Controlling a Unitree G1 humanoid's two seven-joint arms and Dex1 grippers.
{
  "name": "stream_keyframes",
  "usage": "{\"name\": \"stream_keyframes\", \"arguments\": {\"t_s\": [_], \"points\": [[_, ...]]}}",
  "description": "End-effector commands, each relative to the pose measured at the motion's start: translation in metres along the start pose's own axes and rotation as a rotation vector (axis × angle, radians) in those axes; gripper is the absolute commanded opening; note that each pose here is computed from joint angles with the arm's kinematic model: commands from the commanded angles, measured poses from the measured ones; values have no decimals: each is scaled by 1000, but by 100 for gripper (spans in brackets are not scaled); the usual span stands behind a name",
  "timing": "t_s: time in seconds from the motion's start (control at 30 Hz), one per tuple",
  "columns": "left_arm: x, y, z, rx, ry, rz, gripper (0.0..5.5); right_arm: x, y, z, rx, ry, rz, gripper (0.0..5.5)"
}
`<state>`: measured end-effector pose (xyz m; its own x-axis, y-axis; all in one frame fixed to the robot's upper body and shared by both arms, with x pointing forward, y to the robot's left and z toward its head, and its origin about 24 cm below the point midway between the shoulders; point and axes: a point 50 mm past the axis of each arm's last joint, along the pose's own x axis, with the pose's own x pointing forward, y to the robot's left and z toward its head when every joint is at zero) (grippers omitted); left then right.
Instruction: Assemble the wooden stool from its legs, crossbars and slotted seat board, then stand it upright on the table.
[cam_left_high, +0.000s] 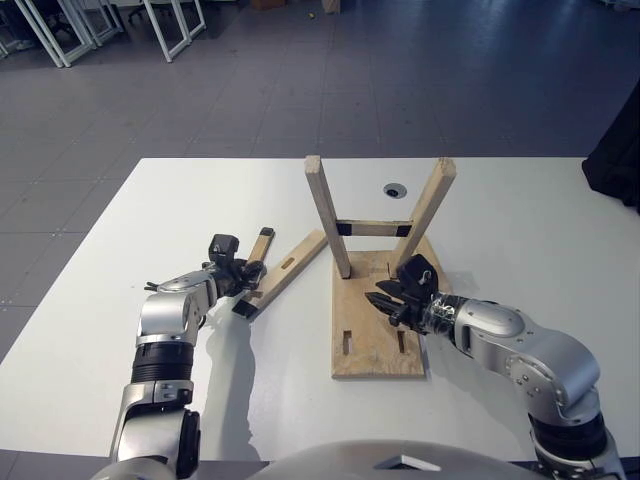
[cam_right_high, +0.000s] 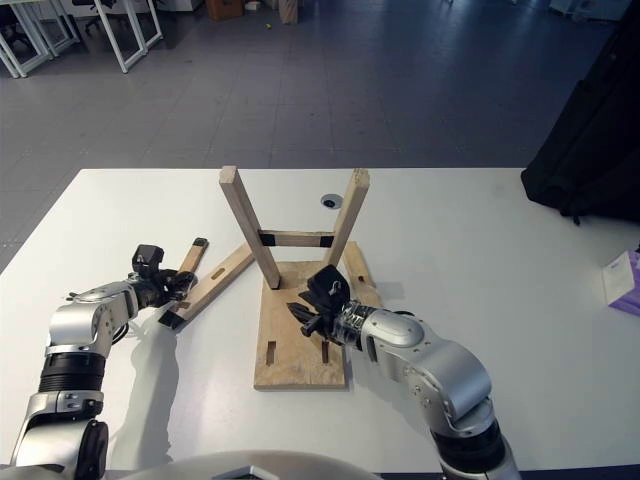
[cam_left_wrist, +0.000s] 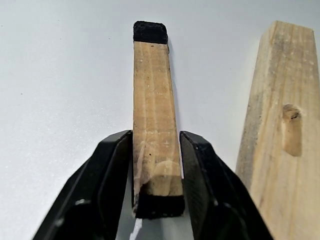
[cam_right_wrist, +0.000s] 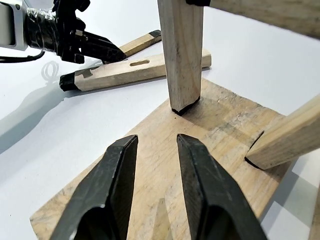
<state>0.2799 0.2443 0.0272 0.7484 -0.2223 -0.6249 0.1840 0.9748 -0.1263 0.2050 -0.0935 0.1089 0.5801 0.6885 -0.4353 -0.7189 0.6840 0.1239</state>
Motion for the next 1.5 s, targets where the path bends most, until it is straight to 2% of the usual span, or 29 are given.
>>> {"name": "stream_keyframes", "arguments": {"t_s": [0.03,0.17,0.27,0.37,0.47,0.53,0.6,0.67,0.73,0.9,1.33,1.5], "points": [[2,6,-42,-92,157,33,133,-1,-4,10,-4,-26,-31,141],[4,5,-45,-55,125,35,133,0,-8,12,1,-34,-59,141],[-5,1,-20,-30,-105,110,133,-1,-12,16,10,-48,-73,141],[-36,-8,43,-83,-507,270,132,-1,-21,29,-9,-84,-93,141],[-80,-46,106,-5,-896,208,132,-1,-28,65,12,-207,-67,197],[-100,-70,127,49,-1035,97,132,-4,-29,96,53,-330,-20,245],[-114,-94,141,110,-1117,-42,132,-13,-34,135,133,-499,30,266],[-116,-114,145,170,-1123,-158,132,-23,-36,166,232,-635,114,266],[-110,-128,139,203,-1085,-253,132,-26,-34,180,312,-688,205,266],[-94,-154,122,263,-1004,-415,132,-20,-32,181,423,-659,278,266],[-93,-164,113,308,-962,-494,132,-15,-43,183,475,-638,247,266],[-91,-167,109,328,-940,-516,132,-15,-43,178,513,-626,266,174]]}}
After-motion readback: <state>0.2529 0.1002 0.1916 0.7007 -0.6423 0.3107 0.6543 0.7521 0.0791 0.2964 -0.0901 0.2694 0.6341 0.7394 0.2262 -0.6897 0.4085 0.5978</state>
